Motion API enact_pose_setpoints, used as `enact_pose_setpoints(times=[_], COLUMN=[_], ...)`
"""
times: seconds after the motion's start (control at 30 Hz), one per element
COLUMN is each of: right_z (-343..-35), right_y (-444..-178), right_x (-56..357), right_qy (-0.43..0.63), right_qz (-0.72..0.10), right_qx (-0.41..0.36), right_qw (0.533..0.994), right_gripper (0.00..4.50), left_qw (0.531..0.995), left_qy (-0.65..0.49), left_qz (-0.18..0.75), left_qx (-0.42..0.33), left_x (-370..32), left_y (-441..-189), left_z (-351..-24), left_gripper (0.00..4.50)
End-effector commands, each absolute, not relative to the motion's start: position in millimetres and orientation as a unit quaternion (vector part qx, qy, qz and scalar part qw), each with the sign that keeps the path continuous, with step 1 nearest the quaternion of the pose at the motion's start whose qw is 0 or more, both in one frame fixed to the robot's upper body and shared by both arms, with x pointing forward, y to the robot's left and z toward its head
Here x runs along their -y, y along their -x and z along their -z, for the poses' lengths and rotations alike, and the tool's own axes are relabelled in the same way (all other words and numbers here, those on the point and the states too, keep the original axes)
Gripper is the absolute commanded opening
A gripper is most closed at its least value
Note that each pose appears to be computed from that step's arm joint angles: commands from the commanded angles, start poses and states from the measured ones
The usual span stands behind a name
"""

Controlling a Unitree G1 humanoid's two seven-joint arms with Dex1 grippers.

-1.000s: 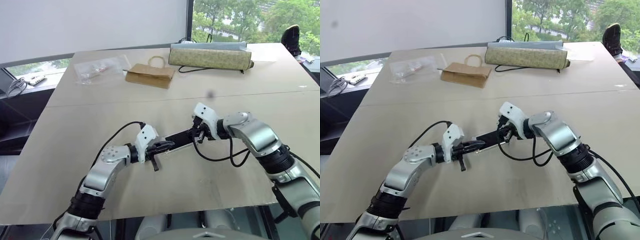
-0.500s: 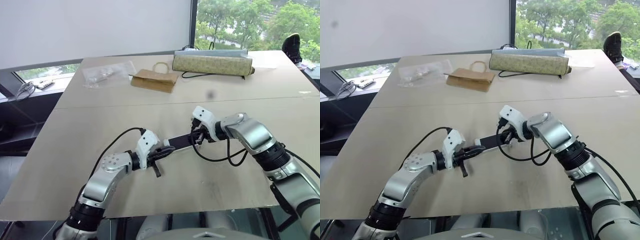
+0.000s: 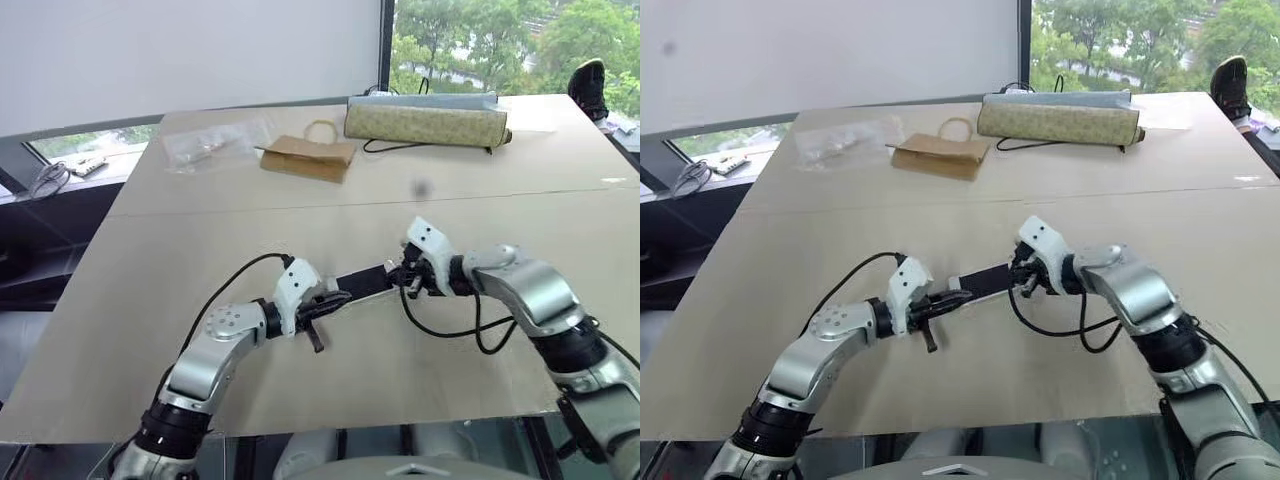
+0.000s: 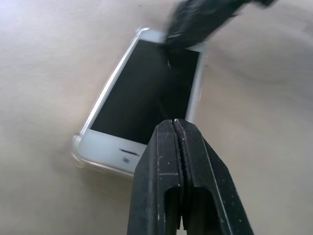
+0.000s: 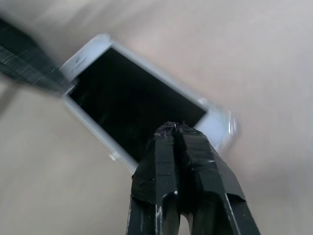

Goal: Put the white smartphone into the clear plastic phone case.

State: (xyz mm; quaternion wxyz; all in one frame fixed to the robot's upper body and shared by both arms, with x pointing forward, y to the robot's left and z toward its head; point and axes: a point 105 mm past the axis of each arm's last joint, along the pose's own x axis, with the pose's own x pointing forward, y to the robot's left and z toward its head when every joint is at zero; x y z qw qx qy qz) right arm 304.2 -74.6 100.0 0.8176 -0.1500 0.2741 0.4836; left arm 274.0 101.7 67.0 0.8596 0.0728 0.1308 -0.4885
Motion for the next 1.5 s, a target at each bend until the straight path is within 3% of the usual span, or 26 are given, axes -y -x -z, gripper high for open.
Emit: enact_pose_setpoints(times=[0.03,0.4,1.03,1.3,1.5], right_z=[-116.0,-86.6,-26.0,-19.3,-4.2], right_y=[-293.0,-300.2,-291.7,-288.0,-284.5], right_x=[76.2,85.7,96.7,89.2,93.5], right_qy=[0.154,0.205,0.361,0.339,0.378], right_qz=[-0.496,-0.467,-0.500,-0.516,-0.521], right_qx=[-0.262,-0.322,-0.415,-0.421,-0.442], right_qw=[0.813,0.798,0.669,0.664,0.625], right_gripper=[0.00,0.00,0.00,0.00,0.00], left_qw=[0.856,0.854,0.858,0.856,0.855], left_qy=[-0.080,-0.087,-0.089,-0.102,-0.103], left_qz=[0.492,0.496,0.488,0.488,0.489], left_qx=[-0.135,-0.134,-0.134,-0.136,-0.141], left_x=[-101.6,-103.2,-103.7,-107.3,-110.1], left_y=[-277.0,-284.3,-283.0,-288.3,-290.1], left_z=[-65.7,-65.0,-62.4,-60.8,-57.4], left_gripper=[0.03,0.03,0.03,0.03,0.03])
